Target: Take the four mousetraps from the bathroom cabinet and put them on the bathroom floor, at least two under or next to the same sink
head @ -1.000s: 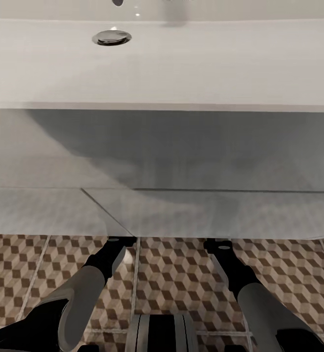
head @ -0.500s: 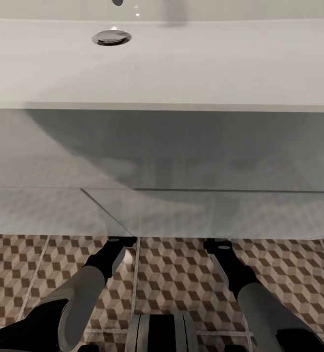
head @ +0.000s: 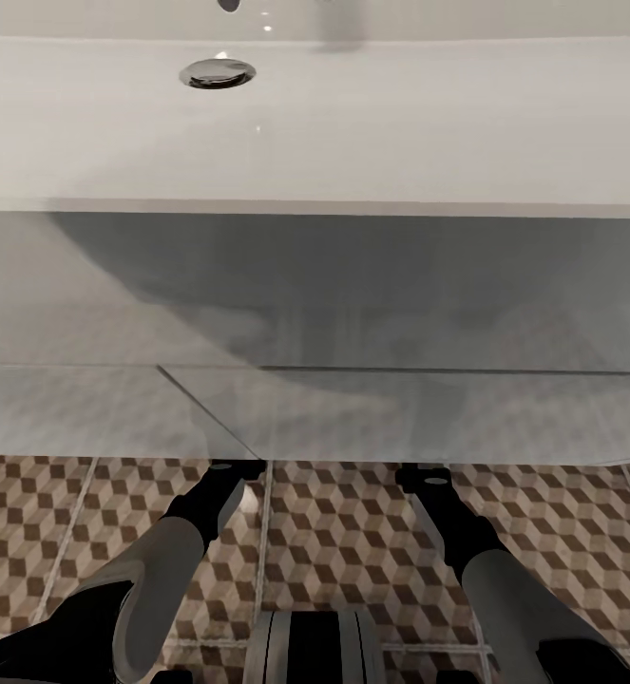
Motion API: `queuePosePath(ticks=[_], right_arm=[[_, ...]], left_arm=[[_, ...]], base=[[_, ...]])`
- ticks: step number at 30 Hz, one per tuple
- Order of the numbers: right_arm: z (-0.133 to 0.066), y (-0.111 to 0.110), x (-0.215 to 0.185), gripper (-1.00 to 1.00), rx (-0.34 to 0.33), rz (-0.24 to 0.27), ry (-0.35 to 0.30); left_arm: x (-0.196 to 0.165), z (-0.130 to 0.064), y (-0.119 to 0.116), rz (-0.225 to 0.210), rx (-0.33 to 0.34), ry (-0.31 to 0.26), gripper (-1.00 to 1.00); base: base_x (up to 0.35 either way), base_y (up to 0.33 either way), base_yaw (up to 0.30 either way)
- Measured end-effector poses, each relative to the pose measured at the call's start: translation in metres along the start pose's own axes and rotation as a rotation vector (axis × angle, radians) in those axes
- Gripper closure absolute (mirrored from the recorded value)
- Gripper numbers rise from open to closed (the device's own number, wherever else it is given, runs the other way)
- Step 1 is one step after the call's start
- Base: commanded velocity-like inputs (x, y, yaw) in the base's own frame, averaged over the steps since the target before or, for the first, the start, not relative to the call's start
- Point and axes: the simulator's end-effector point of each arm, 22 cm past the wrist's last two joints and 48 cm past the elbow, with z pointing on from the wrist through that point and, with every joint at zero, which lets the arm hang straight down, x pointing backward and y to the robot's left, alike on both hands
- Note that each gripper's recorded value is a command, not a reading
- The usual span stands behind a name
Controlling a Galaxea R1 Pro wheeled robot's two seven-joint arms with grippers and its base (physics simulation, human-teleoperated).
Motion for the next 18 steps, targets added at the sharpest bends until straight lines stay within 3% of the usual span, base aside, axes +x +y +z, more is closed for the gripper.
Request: queuePosePath(ticks=[8, 18], right_arm=[[-0.003, 0.026, -0.020, 1.00, -0.037, 0.029, -0.029], [-0.012, 0.030, -0.045, 1.00, -0.017, 0.061, -0.104]], left_arm=[[0.021, 0.001, -0.003, -0.014, 0.009, 0.047, 1.00], [0.014, 0.001, -0.004, -0.007, 0.010, 0.027, 1.00]], base=[[0.000, 0.000, 0.000], [0.000, 0.000, 0.000]])
